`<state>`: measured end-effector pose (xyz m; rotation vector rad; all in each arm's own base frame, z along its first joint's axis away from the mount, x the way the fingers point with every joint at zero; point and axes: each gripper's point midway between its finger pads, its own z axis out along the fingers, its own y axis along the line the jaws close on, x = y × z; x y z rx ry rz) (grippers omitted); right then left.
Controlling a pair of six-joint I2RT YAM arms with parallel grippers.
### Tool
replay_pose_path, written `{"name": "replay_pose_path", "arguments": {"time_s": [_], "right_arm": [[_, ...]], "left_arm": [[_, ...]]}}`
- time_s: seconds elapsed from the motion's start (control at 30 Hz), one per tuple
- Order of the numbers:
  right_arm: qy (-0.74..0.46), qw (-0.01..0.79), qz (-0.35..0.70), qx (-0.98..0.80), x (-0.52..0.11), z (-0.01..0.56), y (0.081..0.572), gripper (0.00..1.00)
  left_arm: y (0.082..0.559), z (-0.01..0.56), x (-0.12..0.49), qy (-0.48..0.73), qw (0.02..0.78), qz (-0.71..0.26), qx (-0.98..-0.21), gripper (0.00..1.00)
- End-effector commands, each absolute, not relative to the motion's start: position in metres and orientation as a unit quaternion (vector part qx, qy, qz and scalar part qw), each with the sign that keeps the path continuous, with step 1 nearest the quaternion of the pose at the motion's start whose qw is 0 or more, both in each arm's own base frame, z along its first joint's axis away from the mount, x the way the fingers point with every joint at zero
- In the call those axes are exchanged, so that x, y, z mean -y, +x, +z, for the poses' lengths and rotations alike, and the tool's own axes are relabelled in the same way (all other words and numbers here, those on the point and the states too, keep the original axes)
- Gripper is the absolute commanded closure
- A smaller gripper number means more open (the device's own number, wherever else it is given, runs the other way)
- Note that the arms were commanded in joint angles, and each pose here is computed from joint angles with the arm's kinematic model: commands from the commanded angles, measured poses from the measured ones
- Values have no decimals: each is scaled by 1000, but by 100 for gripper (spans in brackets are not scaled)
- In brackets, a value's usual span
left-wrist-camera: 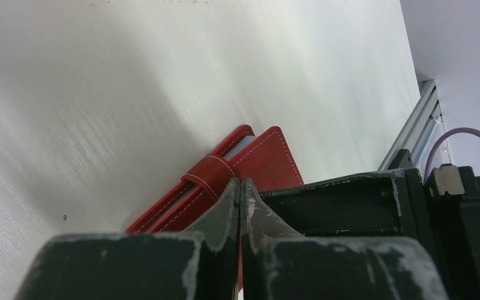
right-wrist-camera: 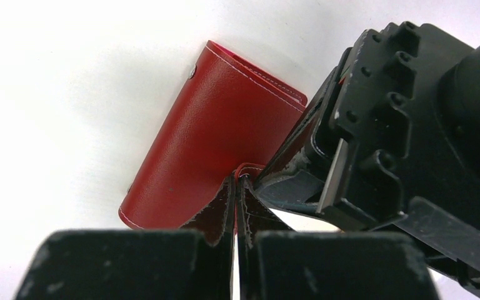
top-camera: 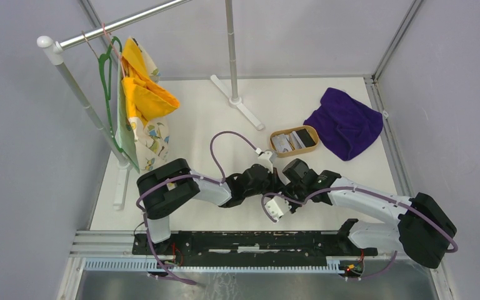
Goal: Put the credit cards into the card holder
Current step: Close the card holder at the center of the board.
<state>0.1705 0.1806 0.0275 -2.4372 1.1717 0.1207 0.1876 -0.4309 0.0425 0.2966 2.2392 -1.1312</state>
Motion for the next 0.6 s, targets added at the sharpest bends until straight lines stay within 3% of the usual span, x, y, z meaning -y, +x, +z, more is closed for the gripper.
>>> {"name": "replay_pose_path", "arguments": {"time_s": [0.0, 0.03, 0.23, 0.57], "right_arm": [[-882, 70, 111, -453, -134, -17, 113, 99], [-878, 82, 115, -458, -140, -14, 115, 97], [-848, 215, 111, -471, -185, 37, 148, 46], [-814, 302, 170, -467, -185, 85, 156, 37]], "left_arm": [[171, 31, 427, 119, 272, -427, -854, 98], [172, 35, 428, 119, 276, -426, -853, 98], [181, 51, 426, 124, 295, -416, -851, 98], [199, 95, 419, 133, 346, -402, -838, 98]]}}
